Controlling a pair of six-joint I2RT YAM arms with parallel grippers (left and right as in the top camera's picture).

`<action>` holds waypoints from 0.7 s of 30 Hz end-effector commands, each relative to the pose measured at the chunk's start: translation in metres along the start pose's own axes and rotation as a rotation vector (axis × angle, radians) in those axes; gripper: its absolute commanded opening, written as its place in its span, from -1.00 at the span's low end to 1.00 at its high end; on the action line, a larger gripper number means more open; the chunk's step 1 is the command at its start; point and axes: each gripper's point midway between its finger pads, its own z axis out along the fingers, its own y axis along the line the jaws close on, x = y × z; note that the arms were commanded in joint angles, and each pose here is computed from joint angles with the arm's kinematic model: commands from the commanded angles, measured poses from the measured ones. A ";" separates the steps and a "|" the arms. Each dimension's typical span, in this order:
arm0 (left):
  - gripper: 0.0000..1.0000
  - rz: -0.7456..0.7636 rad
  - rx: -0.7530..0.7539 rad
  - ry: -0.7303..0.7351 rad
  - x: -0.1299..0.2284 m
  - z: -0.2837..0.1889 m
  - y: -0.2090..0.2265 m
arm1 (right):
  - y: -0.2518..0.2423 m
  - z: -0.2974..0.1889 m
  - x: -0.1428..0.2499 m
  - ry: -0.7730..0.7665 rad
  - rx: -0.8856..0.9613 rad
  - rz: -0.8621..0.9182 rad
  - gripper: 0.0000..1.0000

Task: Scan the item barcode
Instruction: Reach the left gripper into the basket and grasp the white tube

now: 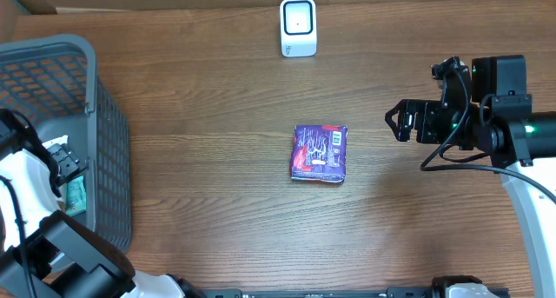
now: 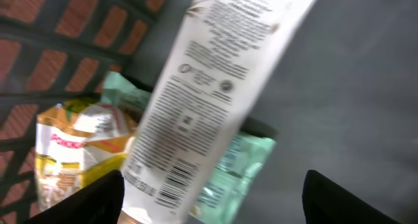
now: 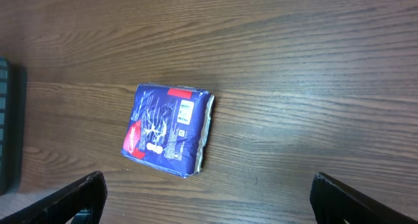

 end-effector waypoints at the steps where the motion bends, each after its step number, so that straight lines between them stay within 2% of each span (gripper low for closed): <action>1: 0.58 0.031 -0.031 0.025 0.004 0.012 0.013 | 0.006 -0.005 -0.006 -0.019 -0.011 -0.014 1.00; 6: 0.61 0.040 -0.017 0.065 0.008 0.038 0.011 | 0.006 -0.005 -0.005 -0.018 -0.011 -0.013 1.00; 10: 0.54 0.066 -0.013 0.114 0.016 0.059 0.006 | 0.006 -0.005 -0.005 -0.015 -0.011 -0.012 1.00; 12: 0.38 0.068 -0.013 0.120 0.017 0.063 0.005 | 0.005 -0.005 -0.004 -0.013 -0.011 -0.011 1.00; 14: 0.05 0.065 -0.014 0.110 0.015 0.063 0.005 | 0.005 -0.005 -0.004 -0.012 -0.011 -0.011 1.00; 15: -0.13 0.064 -0.014 0.104 0.013 0.062 0.006 | 0.005 -0.005 -0.004 -0.012 -0.011 -0.011 1.00; 17: -0.65 0.062 -0.017 0.100 0.010 0.060 0.007 | 0.005 -0.005 -0.004 -0.013 -0.011 -0.011 1.00; 18: -0.74 0.061 -0.017 0.100 0.009 0.059 0.007 | 0.006 -0.005 -0.005 -0.015 -0.011 -0.012 1.00; 21: -0.75 0.011 -0.019 0.093 0.003 0.053 0.008 | 0.006 -0.005 -0.005 -0.015 -0.011 -0.012 1.00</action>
